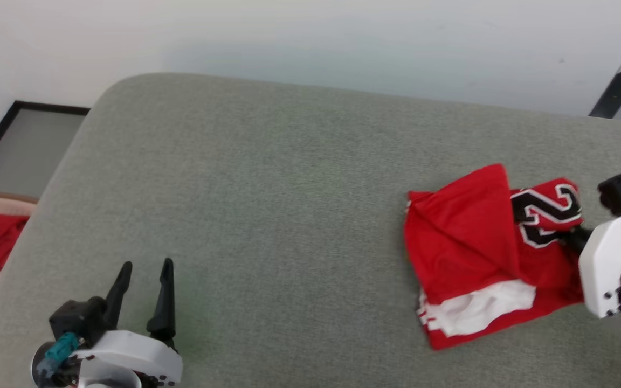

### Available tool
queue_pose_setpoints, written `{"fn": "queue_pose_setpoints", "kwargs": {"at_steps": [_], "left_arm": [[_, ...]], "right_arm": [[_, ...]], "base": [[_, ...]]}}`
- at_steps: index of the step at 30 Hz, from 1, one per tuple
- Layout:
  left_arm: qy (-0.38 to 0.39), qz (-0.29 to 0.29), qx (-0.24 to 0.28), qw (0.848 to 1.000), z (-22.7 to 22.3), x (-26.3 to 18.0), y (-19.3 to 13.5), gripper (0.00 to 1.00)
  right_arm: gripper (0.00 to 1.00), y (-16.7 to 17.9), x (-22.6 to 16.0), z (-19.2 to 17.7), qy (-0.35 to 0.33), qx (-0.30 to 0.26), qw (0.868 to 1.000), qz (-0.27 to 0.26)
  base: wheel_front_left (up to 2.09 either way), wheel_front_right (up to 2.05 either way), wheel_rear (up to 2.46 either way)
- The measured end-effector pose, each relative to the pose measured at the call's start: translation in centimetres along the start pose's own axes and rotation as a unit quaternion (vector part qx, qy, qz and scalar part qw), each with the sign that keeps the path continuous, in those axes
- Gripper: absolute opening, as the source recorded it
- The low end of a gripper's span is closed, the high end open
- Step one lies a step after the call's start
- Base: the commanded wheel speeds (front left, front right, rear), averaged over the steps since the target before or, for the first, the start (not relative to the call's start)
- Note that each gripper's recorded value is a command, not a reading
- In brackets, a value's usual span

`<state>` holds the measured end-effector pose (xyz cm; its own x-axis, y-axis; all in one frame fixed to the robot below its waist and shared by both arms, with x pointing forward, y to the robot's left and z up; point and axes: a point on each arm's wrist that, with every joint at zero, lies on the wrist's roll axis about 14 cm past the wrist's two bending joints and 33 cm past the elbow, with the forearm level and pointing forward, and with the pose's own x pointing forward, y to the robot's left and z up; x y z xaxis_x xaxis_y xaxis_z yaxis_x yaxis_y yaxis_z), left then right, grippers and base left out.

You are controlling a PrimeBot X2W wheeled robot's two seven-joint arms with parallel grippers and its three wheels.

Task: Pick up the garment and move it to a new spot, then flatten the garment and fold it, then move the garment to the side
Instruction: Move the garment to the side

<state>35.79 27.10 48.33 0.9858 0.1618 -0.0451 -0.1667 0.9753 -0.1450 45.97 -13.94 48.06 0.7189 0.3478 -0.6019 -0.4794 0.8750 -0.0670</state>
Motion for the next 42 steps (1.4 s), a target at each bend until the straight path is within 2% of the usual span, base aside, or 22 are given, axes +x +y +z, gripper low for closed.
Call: {"fn": "queue_pose_setpoints", "kwargs": {"at_steps": [13,20,27,30,42], "left_arm": [[0.003,-0.061,0.011,0.998,-0.5,2.5,-4.0,1.00],[0.015,-0.088,0.013,0.996,-1.6,4.3,-5.9,1.00],[0.020,-0.117,0.025,0.993,-2.5,6.7,-7.7,1.00],[0.022,-0.129,0.027,0.991,-3.0,7.8,-8.5,1.00],[0.046,-0.157,0.033,0.986,-6.3,10.8,-10.5,1.00]], "right_arm": [[0.00,-7.7,-2.9,3.2,-0.025,-0.044,0.995,-0.087],[0.00,-11.7,-3.4,3.6,-0.030,-0.035,0.991,-0.126],[0.00,-16.2,-3.4,2.3,-0.003,-0.033,0.984,-0.174],[0.00,-19.0,-3.8,2.2,0.002,-0.037,0.978,-0.205],[0.00,-26.0,-4.4,-2.2,0.084,-0.064,0.954,-0.282]], "base": [[0.00,0.00,0.00],[0.00,0.00,0.00],[0.00,0.00,0.00],[0.00,0.00,0.00],[0.00,0.00,0.00]]}}
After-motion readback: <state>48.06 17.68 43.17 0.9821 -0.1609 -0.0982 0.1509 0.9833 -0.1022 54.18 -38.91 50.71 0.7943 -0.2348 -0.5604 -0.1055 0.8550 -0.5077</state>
